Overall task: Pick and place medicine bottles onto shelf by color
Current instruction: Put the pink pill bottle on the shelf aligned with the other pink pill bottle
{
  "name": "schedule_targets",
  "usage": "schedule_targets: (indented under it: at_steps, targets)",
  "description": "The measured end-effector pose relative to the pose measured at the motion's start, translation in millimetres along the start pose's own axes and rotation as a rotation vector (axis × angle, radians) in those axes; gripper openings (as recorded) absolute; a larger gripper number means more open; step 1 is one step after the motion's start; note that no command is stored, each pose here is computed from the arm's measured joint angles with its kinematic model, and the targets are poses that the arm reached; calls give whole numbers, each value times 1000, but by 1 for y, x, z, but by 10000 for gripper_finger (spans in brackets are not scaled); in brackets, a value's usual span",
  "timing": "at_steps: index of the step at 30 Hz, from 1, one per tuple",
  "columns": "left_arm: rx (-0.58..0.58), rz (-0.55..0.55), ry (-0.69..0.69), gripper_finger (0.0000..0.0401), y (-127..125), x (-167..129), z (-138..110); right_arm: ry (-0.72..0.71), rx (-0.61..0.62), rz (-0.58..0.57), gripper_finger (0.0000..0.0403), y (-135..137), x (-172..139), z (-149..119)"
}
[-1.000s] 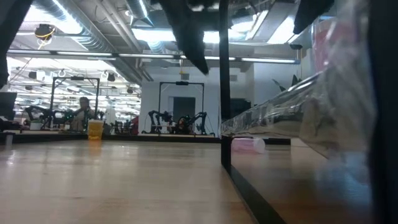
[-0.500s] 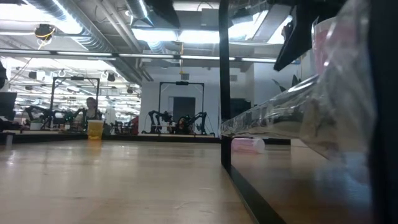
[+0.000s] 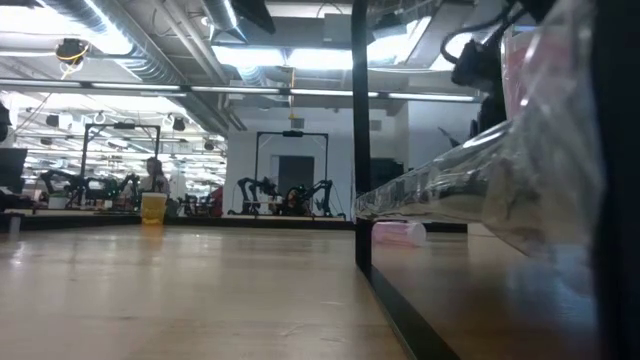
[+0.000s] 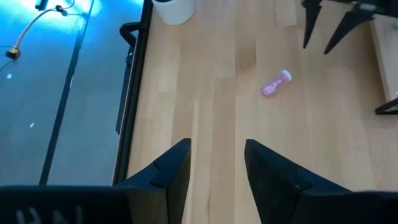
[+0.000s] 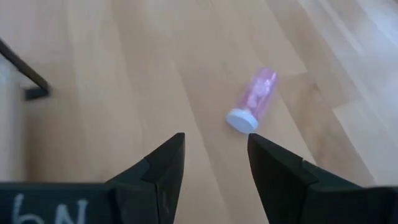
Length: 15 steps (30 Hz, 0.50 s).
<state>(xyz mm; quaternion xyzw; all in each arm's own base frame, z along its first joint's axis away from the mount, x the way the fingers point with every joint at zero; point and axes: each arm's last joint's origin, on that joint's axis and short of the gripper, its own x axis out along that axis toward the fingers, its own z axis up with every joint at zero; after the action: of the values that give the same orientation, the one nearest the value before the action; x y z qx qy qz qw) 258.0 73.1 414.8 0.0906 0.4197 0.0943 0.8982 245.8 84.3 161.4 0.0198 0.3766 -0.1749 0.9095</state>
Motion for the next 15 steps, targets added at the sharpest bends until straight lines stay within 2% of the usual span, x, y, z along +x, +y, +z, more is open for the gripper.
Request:
schedule_targets:
  at_steps: [10, 15]
  targets:
    - [-1, 0, 0, 143, 0, 0, 0, -107, -6, 18, 178, -11, 12, -33]
    - [-3, 0, 0, 143, 0, 0, 0, -143, 12, -18, 178, -16, 15, -43]
